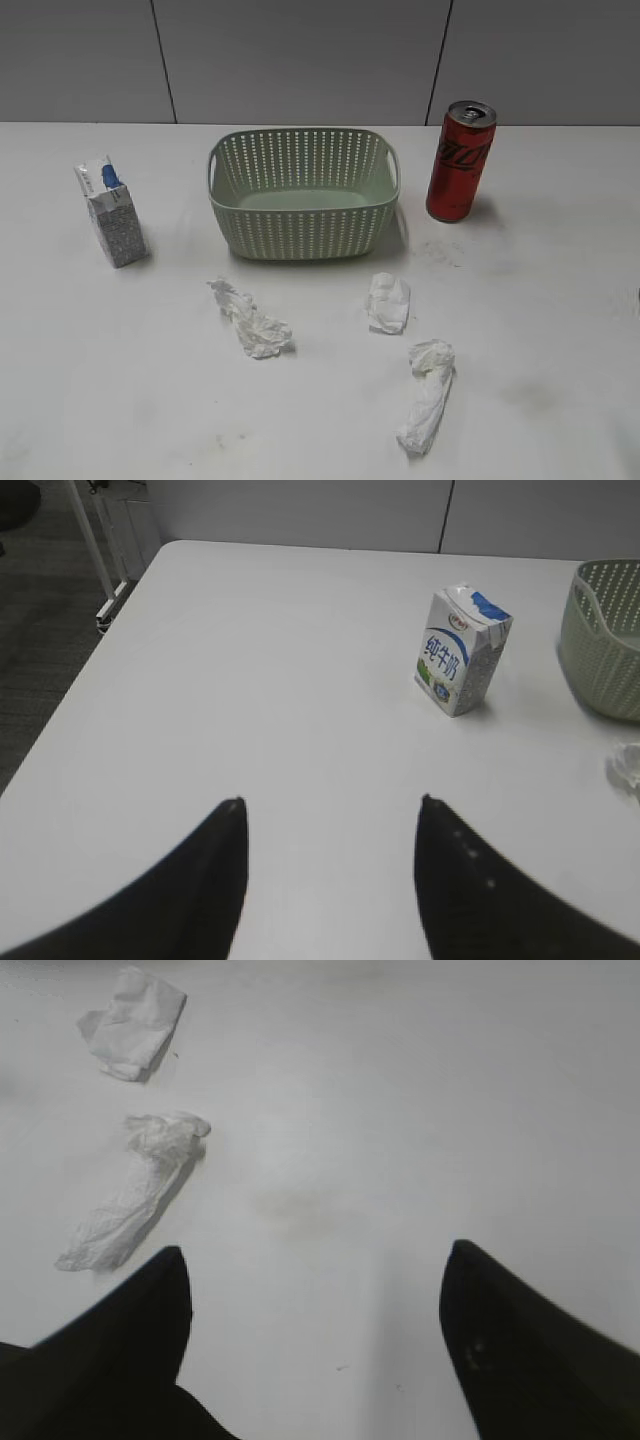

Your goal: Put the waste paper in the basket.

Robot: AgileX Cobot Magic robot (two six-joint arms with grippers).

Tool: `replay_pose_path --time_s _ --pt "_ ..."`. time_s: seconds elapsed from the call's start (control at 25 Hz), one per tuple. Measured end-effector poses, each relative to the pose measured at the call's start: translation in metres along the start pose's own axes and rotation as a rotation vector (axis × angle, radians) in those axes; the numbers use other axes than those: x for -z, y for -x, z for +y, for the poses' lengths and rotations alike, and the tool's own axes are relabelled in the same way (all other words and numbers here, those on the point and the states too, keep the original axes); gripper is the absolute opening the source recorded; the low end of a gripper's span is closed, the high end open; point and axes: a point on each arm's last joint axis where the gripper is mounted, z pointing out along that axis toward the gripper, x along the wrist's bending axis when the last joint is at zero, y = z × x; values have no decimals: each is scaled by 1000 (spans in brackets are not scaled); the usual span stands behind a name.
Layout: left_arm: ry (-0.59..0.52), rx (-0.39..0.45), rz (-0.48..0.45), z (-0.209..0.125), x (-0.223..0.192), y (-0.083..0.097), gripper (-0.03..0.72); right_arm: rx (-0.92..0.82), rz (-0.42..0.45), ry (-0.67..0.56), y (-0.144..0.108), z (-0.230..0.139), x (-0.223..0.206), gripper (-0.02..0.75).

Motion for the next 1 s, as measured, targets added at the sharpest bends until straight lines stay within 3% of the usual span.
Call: replay_pose_path --time_s 0.16,0.32,0.48,0.64,1.0 --pt "0 0 0 0 0 0 393 26 32 -65 -6 18 -22 582" --pt "0 0 0 0 0 0 410 101 83 -132 -29 23 -51 582" --pt "0 0 0 0 0 0 561 150 114 -184 -63 17 -84 582" --pt "0 0 0 0 0 0 657 181 98 -245 -86 4 -120 582" --pt "0 0 0 0 0 0 660 239 2 -374 -100 -3 -191 557"
